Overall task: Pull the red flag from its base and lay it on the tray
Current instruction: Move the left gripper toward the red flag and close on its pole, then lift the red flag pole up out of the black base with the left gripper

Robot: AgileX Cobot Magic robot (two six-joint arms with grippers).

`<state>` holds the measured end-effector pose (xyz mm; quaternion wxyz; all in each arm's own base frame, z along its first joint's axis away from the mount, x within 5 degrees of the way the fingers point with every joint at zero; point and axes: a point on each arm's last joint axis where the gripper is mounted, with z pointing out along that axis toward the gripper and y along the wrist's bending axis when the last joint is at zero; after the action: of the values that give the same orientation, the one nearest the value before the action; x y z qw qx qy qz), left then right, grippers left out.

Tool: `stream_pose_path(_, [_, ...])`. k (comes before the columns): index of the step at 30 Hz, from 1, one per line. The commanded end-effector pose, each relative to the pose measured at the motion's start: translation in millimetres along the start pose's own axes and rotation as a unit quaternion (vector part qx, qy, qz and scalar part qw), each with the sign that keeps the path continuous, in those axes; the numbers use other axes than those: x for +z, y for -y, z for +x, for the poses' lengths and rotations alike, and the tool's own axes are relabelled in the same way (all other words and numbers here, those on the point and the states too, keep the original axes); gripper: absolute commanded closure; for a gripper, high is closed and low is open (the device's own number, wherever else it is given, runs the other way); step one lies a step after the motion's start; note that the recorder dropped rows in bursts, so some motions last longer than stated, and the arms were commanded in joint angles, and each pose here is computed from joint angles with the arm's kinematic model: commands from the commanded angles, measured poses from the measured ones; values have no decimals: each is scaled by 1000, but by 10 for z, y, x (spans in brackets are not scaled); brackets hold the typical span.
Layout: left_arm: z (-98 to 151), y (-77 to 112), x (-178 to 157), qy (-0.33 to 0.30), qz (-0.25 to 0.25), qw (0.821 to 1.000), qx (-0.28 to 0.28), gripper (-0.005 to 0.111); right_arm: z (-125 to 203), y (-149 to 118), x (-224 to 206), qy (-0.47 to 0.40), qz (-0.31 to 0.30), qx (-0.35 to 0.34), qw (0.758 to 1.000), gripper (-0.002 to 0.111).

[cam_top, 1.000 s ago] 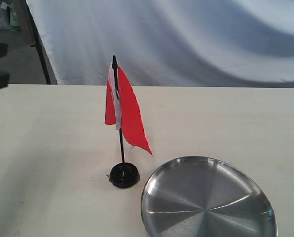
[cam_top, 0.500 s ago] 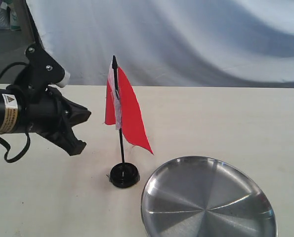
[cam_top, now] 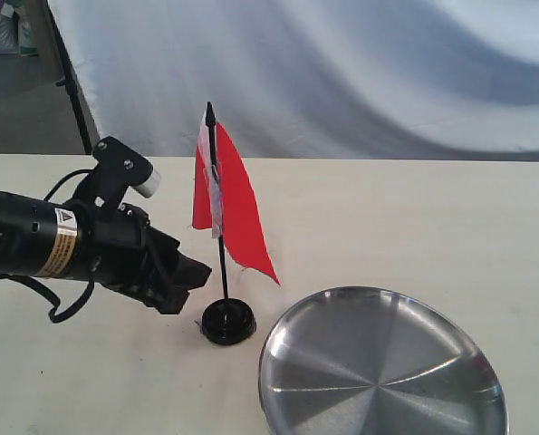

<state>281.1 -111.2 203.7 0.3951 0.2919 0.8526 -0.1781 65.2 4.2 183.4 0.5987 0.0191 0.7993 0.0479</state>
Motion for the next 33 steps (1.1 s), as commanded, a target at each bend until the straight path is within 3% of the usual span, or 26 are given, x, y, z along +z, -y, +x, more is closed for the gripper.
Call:
stream_pose_path(1, [13,38,118,7,37,999,-17,51,-16,1,-5,6,1,-2,1000,109])
stream_pose_path(5, [23,36,190,20,48,999,-18,51,-16,1,-5,6,1,-2,1000,109])
stream_pose_path(19, [154,-122,502,47,9,997,-52,51,-16,1,-5,6,1,-2,1000,109])
stream_pose_path(25, [48,-100,611,88,54,993,-51,58,-16,1,-5,6,1,-2,1000,109])
stream_pose_path(33, [48,-150,726,82,53,993,-61,63,-15,1,-5,6,1,-2,1000,109])
